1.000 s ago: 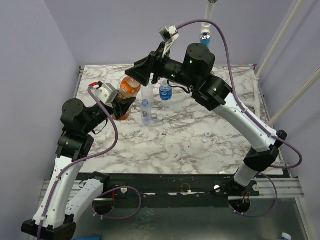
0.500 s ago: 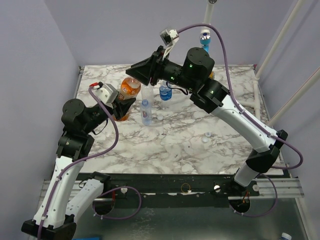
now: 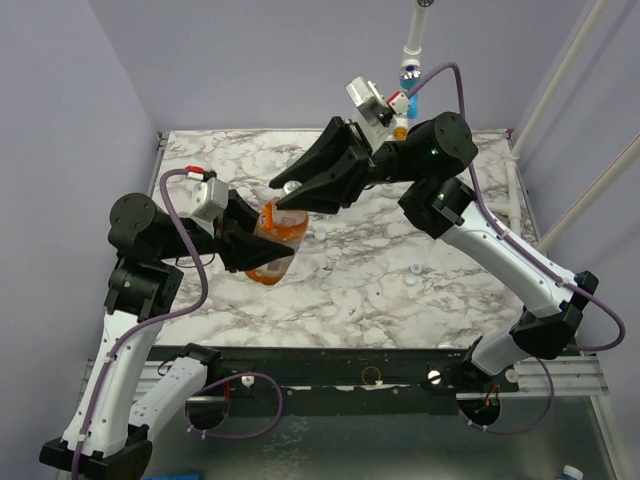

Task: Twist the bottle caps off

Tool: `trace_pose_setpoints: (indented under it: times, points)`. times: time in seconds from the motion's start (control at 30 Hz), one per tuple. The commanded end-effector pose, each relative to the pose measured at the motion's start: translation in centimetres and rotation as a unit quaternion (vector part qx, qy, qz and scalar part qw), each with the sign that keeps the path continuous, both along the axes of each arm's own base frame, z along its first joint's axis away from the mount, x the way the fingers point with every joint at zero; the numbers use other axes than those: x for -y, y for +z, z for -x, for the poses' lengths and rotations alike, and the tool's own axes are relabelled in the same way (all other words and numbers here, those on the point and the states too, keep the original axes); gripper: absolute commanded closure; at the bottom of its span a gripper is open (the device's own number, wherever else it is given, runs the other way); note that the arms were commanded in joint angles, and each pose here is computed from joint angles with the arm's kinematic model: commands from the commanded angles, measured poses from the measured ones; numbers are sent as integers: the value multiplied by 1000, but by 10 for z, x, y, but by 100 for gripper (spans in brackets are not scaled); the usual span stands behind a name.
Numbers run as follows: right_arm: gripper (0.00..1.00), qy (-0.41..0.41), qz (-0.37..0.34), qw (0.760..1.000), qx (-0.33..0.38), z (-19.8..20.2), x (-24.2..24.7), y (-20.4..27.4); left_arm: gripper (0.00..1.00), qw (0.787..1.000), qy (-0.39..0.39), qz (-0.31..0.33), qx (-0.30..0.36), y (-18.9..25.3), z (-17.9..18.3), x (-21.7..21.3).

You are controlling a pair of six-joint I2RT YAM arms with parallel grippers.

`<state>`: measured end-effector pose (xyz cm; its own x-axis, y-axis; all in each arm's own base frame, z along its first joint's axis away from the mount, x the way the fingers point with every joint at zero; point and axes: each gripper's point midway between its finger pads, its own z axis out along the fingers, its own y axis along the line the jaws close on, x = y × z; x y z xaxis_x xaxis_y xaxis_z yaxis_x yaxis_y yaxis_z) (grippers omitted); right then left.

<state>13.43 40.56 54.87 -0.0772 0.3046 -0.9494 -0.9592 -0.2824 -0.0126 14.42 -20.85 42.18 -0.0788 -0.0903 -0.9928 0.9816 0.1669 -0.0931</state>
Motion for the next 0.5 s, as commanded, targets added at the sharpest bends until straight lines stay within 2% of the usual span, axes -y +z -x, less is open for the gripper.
trace_pose_setpoints:
  times: [0.0, 0.07, 0.2, 0.23, 0.33, 0.4, 0.47]
  points:
    - [99, 209, 33, 973, 92, 72, 33, -21, 89, 992, -105, -11, -75, 1, 37, 3]
    - [99, 236, 39, 966, 102, 78, 39, -27, 89, 992, -105, -10, -74, 1, 38, 2]
    - [99, 232, 42, 967, 96, 73, 37, -27, 89, 993, -99, -9, -71, 0, 36, 2]
    - [94, 224, 41, 969, 93, 71, 35, -26, 89, 993, -96, -8, -70, 0, 35, 2]
    - [70, 139, 36, 988, 61, 46, 17, -17, 89, 994, -86, -7, -60, -1, 32, 3]
    - [39, 36, 29, 999, 27, 16, 3, -7, 89, 996, -71, -5, -50, -2, 27, 2]
    - [23, -66, 19, 998, -7, -17, -2, 4, 89, 998, -44, -2, -35, -3, 19, 2]
